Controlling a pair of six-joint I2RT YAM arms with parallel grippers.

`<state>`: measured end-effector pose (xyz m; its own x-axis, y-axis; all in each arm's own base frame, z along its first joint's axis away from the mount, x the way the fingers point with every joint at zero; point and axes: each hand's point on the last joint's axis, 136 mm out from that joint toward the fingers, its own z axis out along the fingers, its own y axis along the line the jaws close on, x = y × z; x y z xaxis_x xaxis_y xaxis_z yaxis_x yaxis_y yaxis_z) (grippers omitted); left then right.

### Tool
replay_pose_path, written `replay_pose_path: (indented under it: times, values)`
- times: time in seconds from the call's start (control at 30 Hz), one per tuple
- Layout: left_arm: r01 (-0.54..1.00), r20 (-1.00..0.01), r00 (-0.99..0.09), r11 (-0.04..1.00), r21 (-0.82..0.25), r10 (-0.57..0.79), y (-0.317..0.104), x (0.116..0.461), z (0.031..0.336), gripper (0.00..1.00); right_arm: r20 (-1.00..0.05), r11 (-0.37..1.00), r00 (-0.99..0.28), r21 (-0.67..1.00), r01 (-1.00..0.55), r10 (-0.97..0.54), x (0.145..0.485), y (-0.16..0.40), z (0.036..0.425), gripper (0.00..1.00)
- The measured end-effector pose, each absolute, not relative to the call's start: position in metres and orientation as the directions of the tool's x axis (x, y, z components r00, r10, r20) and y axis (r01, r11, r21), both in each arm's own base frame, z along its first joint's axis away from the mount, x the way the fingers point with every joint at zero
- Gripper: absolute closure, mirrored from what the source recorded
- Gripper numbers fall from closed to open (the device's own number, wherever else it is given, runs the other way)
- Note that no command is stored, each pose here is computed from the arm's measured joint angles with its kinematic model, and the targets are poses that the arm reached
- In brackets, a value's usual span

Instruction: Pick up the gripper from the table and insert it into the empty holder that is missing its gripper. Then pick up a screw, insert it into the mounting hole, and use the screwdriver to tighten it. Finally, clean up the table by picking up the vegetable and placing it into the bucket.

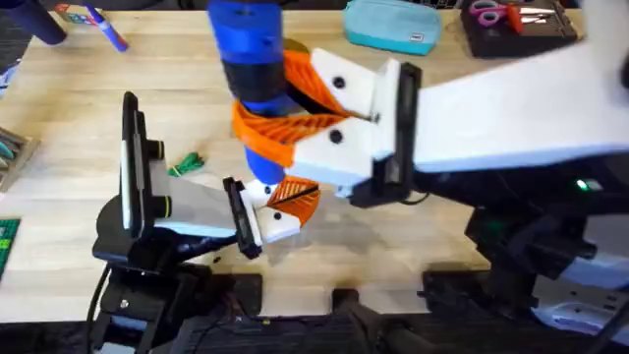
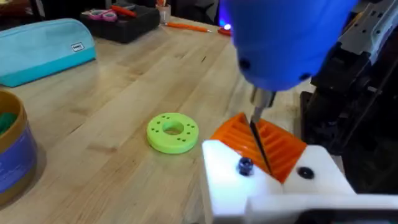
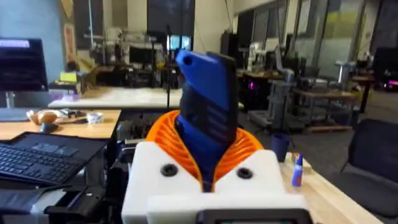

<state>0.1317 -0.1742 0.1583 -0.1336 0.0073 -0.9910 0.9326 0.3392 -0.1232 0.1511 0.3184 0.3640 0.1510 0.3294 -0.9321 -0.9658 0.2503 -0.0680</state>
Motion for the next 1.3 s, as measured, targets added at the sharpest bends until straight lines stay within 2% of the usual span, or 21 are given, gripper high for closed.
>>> replay_pose_path:
  times: [0.47, 1.3]
  values:
    - [0.933, -0.991, -0.134, 0.339, -0.123, 0.007, -0.174, 0.132, 0.158, 0.988, -0.945, 0.241, 0.108, -0.032, -0.97, 0.309, 0.155, 0.324, 0.345, 0.957]
    - [0.933, -0.991, -0.134, 0.339, -0.123, 0.007, -0.174, 0.132, 0.158, 0.988, -0.926, 0.235, 0.118, -0.033, -0.971, 0.358, 0.157, 0.326, 0.352, 0.957]
